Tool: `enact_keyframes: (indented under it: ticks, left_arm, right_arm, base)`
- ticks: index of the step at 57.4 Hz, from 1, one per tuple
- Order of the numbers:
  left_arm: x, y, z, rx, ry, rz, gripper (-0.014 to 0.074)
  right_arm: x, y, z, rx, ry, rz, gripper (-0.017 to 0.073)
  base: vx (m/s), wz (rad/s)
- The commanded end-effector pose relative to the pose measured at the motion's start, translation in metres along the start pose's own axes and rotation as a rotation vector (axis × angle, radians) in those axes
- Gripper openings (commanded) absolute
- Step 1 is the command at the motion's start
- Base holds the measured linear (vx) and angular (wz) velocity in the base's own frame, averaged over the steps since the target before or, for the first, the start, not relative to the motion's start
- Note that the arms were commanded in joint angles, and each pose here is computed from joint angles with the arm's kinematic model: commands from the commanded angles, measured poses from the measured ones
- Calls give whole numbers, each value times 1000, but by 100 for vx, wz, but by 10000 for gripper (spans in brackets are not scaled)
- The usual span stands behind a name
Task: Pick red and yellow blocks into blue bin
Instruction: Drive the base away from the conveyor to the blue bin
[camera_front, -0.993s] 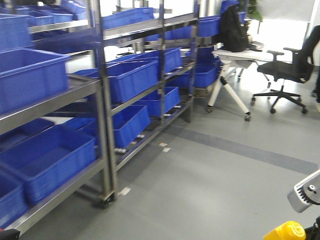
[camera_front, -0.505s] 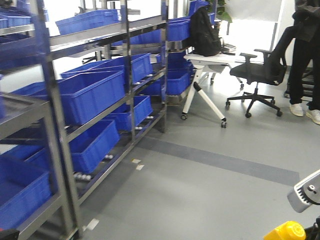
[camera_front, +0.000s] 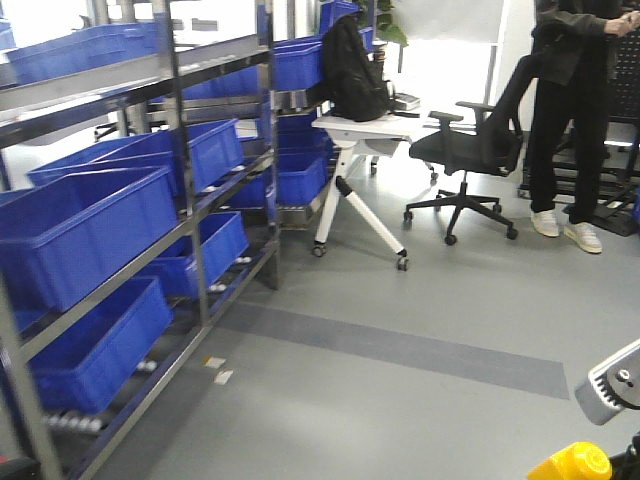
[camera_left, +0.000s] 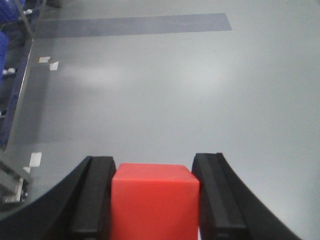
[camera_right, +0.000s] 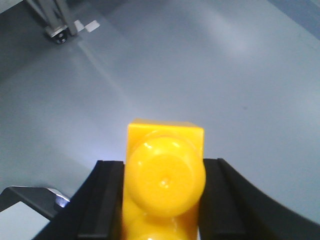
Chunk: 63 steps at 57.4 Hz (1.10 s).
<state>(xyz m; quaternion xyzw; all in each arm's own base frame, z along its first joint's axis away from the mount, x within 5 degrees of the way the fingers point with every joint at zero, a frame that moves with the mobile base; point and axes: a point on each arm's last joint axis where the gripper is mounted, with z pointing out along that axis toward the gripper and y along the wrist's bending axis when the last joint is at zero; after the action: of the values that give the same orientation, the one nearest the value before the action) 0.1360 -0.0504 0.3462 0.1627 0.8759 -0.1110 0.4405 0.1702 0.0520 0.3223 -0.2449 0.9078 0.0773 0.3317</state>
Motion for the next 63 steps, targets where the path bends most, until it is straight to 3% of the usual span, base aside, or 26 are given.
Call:
enact_keyframes:
  ticks: [1,23,63]
  left_arm:
    - [-13,-2,-8,5,-104,-6,270]
    - [-13,-2,-7,5,-104,-7,270]
    - [-13,-2,-8,5,-104,-6,270]
  right_arm:
    - [-11,-2,-10,29,-89,-6,258]
    - [-10,-2,-10,29,-88,-6,258]
    - [-10,-2,-10,29,-89,-6,258]
  base:
    - [45,-17]
    - [42,13]
    - [28,61]
